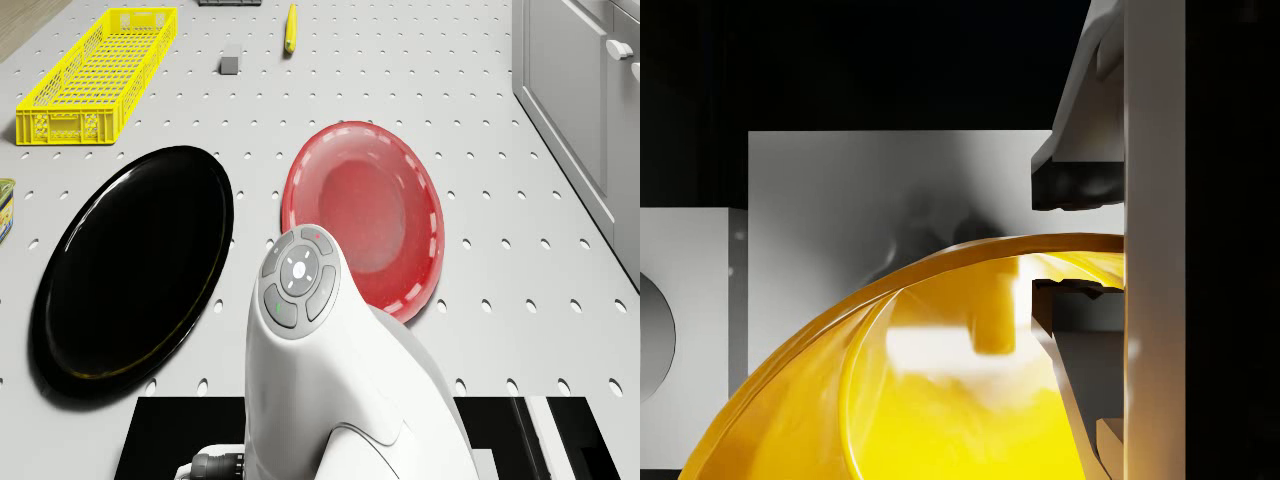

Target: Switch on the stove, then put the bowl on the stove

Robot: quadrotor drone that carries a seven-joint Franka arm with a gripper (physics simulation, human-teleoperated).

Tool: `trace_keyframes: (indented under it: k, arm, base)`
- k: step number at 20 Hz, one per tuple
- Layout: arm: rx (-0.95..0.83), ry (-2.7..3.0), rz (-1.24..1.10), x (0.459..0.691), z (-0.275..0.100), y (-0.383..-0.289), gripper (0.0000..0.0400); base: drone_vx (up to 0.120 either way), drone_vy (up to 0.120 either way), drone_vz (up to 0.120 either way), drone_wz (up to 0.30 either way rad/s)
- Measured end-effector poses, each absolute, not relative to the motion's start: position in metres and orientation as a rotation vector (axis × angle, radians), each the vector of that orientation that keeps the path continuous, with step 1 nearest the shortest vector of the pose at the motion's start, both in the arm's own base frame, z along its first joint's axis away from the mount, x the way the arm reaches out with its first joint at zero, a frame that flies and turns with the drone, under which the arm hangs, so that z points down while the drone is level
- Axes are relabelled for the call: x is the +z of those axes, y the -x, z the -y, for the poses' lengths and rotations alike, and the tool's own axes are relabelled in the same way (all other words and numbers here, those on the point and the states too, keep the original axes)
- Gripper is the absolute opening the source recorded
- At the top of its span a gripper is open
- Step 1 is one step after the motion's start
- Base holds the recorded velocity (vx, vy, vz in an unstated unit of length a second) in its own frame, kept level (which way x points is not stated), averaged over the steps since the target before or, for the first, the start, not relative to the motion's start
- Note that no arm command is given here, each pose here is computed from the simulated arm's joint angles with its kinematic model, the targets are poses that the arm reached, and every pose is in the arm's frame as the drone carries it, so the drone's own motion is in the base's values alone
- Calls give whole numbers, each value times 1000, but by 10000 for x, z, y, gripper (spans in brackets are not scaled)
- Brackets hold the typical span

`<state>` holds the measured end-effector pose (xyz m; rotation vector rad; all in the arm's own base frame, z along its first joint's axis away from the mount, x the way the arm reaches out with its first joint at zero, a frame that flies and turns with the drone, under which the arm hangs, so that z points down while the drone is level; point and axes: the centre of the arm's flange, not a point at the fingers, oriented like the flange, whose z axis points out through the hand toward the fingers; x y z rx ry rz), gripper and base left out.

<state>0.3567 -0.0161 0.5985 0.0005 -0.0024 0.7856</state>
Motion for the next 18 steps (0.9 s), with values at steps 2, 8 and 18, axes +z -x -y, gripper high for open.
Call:
trace_keyframes:
  k: [2,8,18]
  arm:
    - [786,-1,2,6037,161,-3567,100]
    - [786,0,2,6231,161,-3566,100]
    - [786,0,2,6243,161,-3566,352]
  base:
    - [0,0,0,0]
    - [0,0,0,0]
    - [0,0,0,0]
